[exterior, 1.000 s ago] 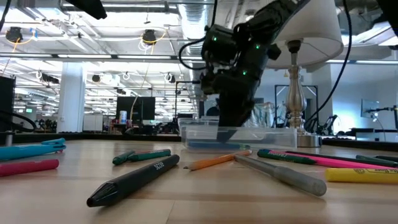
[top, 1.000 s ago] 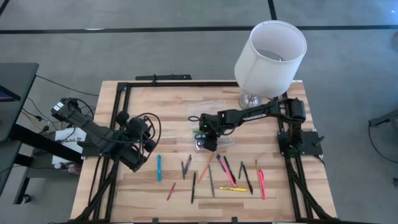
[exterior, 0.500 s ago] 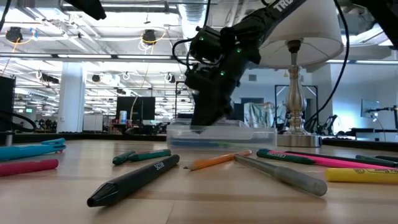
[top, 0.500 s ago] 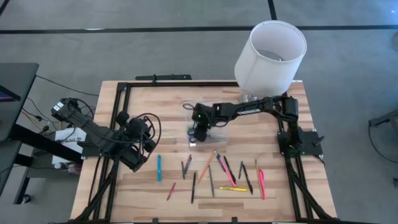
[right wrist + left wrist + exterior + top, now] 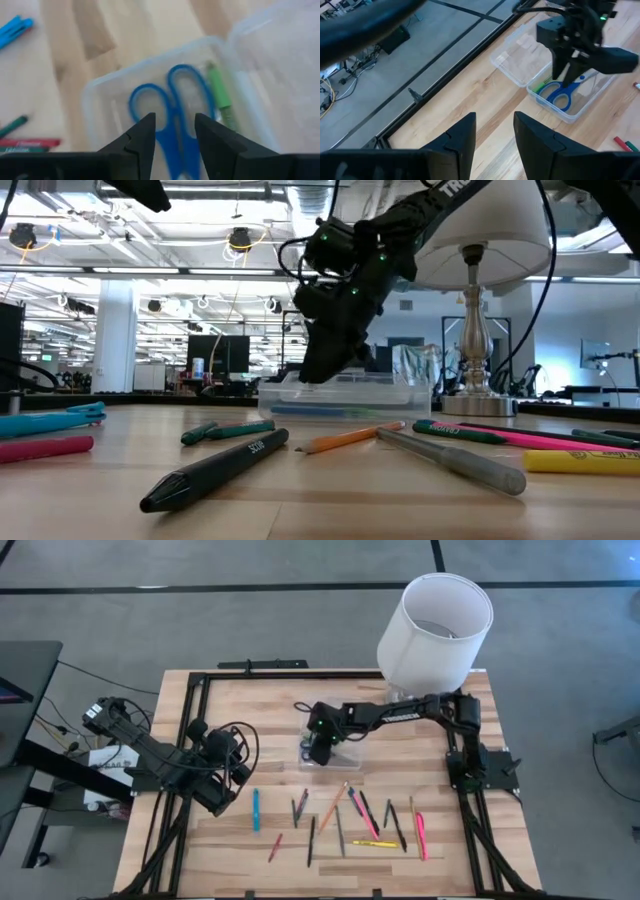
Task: Pick & place school supplies into a supply box
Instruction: Put the blue ballpen into the transparent supply box
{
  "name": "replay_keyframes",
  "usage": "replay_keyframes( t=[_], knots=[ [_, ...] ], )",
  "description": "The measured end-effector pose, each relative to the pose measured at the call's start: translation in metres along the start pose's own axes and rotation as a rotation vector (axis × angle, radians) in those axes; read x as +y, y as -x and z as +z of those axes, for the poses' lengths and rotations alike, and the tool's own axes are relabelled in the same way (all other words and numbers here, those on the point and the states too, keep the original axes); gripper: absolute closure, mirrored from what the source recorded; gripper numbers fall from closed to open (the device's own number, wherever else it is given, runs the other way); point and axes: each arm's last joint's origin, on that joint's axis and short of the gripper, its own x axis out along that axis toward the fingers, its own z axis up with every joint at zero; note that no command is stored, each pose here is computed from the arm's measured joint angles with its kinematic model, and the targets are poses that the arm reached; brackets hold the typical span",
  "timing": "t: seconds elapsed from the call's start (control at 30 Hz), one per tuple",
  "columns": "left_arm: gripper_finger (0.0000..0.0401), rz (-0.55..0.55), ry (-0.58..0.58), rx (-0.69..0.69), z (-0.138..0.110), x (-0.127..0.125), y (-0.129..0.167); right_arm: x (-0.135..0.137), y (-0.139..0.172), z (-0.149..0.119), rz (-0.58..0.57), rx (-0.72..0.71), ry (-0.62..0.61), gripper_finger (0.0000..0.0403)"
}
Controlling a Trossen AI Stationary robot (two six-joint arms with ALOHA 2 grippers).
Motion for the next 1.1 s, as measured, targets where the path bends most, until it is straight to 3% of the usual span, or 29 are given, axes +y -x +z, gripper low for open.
replay_keyframes(
  t=[0.17,0.33,0.47,0.63,0.87,1.1],
  knots=[
    [0.0273,-0.005,-0.002,0.017,0.000,0.000,0.000,0.019,0.006,-0.002,0.024,-0.003,0.047,0.0271],
    [0.0273,-0.070,0.002,0.194,-0.005,-0.003,0.001,0.043,0.039,0.003,0.028,-0.068,0.093,0.0271],
    [0.0273,-0.113,0.137,0.326,-0.008,-0.007,0.002,0.060,0.077,0.003,-0.056,-0.136,0.113,0.0272],
    [0.0273,-0.139,0.310,0.395,-0.009,-0.018,0.001,0.072,0.125,-0.002,-0.143,-0.197,0.105,0.0271],
    [0.0273,-0.064,0.394,0.456,-0.019,-0.043,-0.008,0.088,0.175,-0.022,-0.188,-0.206,0.156,0.0272],
    [0.0273,0.054,0.431,0.597,-0.040,-0.082,-0.026,0.103,0.203,-0.052,-0.241,-0.160,0.178,0.0272]
  ],
)
